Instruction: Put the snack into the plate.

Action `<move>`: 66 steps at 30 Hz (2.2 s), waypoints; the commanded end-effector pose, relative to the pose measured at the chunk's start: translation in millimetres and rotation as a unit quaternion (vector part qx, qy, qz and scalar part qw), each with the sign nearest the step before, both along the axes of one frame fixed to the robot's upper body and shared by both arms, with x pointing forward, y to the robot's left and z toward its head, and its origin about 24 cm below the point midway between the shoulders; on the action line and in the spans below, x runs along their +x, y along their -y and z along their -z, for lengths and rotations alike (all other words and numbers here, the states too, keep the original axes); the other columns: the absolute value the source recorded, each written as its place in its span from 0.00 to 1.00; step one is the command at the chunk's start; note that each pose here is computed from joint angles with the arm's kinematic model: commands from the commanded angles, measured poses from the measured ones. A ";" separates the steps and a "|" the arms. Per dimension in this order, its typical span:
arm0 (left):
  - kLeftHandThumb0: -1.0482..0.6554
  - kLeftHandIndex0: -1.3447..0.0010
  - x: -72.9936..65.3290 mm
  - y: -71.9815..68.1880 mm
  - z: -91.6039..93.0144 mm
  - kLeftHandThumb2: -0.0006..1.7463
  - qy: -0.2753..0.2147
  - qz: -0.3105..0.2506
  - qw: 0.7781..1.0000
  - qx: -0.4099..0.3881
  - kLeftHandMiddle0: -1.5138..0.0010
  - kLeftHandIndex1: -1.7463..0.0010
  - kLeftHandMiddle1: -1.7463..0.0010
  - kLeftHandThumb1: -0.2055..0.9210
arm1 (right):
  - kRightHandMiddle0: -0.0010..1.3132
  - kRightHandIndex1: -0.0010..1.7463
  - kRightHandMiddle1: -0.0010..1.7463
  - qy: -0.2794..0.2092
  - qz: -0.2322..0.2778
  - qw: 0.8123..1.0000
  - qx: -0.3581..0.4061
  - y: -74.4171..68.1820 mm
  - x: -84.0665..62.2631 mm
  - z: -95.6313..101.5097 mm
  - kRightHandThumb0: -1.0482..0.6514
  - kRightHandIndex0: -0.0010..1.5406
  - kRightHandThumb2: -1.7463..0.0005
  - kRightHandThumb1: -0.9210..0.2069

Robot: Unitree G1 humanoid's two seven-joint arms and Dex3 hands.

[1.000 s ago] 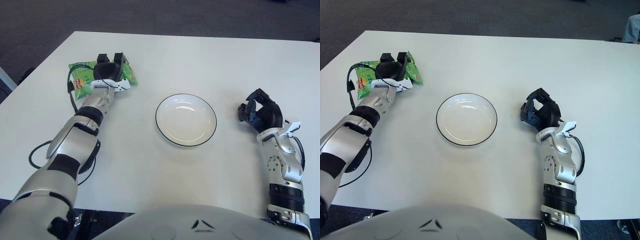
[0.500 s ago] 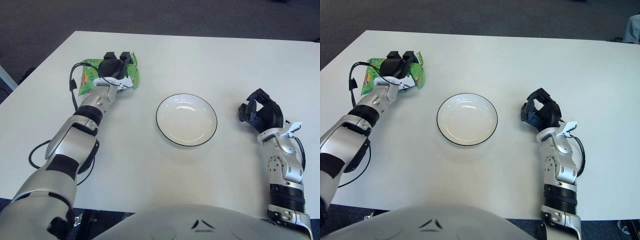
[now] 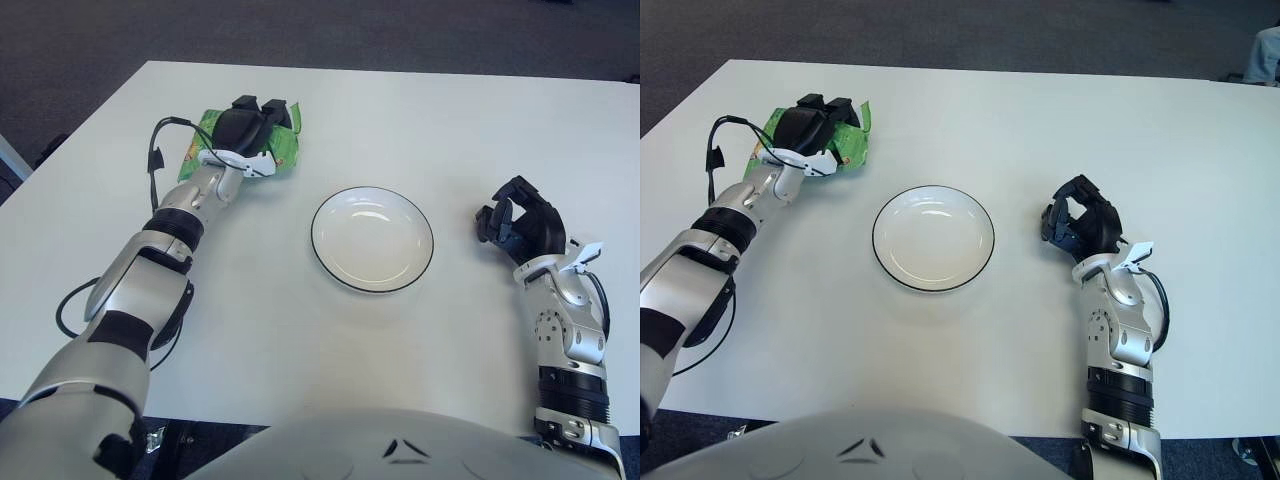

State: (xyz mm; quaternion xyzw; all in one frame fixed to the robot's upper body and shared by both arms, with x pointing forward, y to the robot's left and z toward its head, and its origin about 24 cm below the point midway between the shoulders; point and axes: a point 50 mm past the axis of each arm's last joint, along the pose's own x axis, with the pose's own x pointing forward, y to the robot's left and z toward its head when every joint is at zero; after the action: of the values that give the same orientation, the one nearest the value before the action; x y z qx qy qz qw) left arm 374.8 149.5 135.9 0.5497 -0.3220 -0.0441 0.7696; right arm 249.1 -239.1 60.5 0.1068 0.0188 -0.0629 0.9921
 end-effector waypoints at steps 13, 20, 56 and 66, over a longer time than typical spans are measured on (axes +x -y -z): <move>0.94 0.24 -26.7 25.6 -55.6 0.89 0.140 0.155 0.977 -0.044 0.49 0.00 0.00 0.29 | 0.43 1.00 1.00 -0.083 0.009 0.996 0.032 -2.6 -11.0 35.9 0.34 0.75 0.29 0.48; 0.94 0.26 -36.0 31.2 -64.7 0.88 0.163 0.195 0.966 -0.052 0.50 0.00 0.00 0.30 | 0.43 1.00 1.00 -0.082 0.008 0.996 0.029 -2.1 -10.5 36.7 0.34 0.76 0.29 0.48; 0.91 0.38 -98.9 59.5 -50.3 0.81 0.123 0.457 0.877 -0.076 0.55 0.00 0.00 0.39 | 0.43 1.00 1.00 -0.081 0.012 0.996 0.034 -1.9 -8.6 36.9 0.34 0.76 0.29 0.47; 0.91 0.38 -103.7 66.6 -34.9 0.81 0.109 0.457 0.879 -0.085 0.55 0.00 0.00 0.39 | 0.43 1.00 1.00 -0.081 0.012 0.996 0.032 -1.6 -8.4 36.9 0.34 0.76 0.30 0.47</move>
State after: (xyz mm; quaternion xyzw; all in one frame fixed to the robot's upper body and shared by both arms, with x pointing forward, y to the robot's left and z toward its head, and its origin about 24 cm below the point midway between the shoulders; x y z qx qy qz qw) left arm 274.1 86.1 174.7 0.2825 -0.6181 -0.3024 0.6683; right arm 252.8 -239.9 59.0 0.1087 0.0171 -0.0637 0.9919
